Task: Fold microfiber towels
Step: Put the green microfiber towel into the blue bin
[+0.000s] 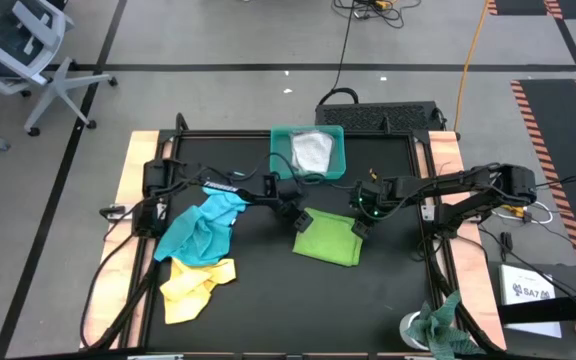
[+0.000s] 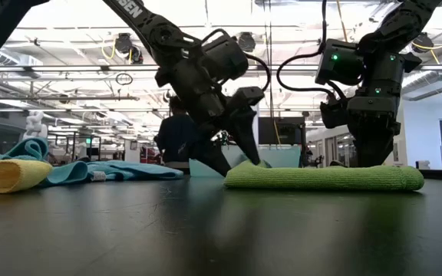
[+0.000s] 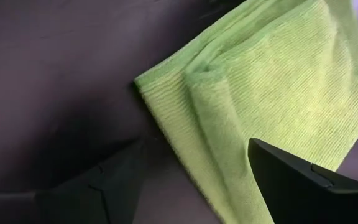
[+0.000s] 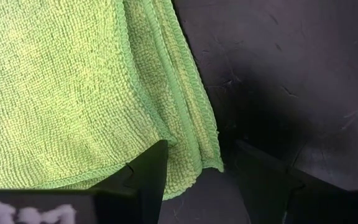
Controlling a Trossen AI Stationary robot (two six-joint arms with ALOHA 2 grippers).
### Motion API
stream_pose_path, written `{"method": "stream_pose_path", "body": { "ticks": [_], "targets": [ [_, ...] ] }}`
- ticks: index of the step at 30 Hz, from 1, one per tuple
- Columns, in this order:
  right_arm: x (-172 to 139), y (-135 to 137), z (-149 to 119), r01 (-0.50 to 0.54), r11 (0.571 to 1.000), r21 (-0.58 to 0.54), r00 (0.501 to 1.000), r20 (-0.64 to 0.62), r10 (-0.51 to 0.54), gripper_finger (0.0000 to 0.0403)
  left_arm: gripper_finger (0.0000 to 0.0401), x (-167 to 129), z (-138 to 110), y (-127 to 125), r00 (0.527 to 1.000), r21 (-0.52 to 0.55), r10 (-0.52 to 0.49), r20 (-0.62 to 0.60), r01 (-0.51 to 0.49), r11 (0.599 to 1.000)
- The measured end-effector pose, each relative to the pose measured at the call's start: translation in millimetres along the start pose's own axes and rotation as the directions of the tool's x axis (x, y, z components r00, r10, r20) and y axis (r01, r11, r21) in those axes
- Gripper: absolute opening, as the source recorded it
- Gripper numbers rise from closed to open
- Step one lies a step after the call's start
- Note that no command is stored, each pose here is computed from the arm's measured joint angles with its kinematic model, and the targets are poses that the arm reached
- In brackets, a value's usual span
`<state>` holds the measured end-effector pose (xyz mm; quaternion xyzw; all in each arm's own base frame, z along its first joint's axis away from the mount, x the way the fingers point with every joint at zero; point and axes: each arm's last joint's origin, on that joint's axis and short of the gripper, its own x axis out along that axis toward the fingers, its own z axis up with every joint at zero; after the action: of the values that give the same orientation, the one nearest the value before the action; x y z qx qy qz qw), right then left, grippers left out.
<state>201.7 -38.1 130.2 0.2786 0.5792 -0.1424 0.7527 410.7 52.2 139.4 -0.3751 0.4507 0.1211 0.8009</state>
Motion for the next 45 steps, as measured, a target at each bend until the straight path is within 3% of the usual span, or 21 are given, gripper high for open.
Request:
{"method": "stream_pose_path", "body": {
  "ticks": [12,25,31,38,45],
  "targets": [
    [-4.3,0.5,-0.3,-0.005,1.000,-0.003,1.000,0.022,0.005,0.0173,0.0282,6.8,-0.6,0.0,1.000,-0.017,-0.015,-0.001,0.015,1.000],
    [-4.8,2.2,1.4,-0.044,0.999,0.029,0.999,0.033,0.043,0.0159,0.0282,8.0,-3.9,0.0,0.998,-0.070,0.061,0.026,-0.059,0.996],
    [-4.9,2.7,1.5,-0.060,0.998,0.023,0.998,0.030,0.060,0.0174,0.0282,8.2,-4.0,0.4,0.998,-0.073,0.060,0.024,-0.058,0.996],
    [-5.3,5.1,2.6,-0.184,0.982,0.043,0.983,-0.005,0.184,0.0205,0.0282,8.9,-4.8,-1.2,0.998,-0.069,0.054,0.030,-0.052,0.996],
    [-6.1,8.1,9.1,-0.207,0.978,0.009,0.977,0.063,0.206,0.0212,0.0282,8.9,-4.8,-1.2,0.998,-0.075,0.054,0.031,-0.051,0.996]
  ]
}}
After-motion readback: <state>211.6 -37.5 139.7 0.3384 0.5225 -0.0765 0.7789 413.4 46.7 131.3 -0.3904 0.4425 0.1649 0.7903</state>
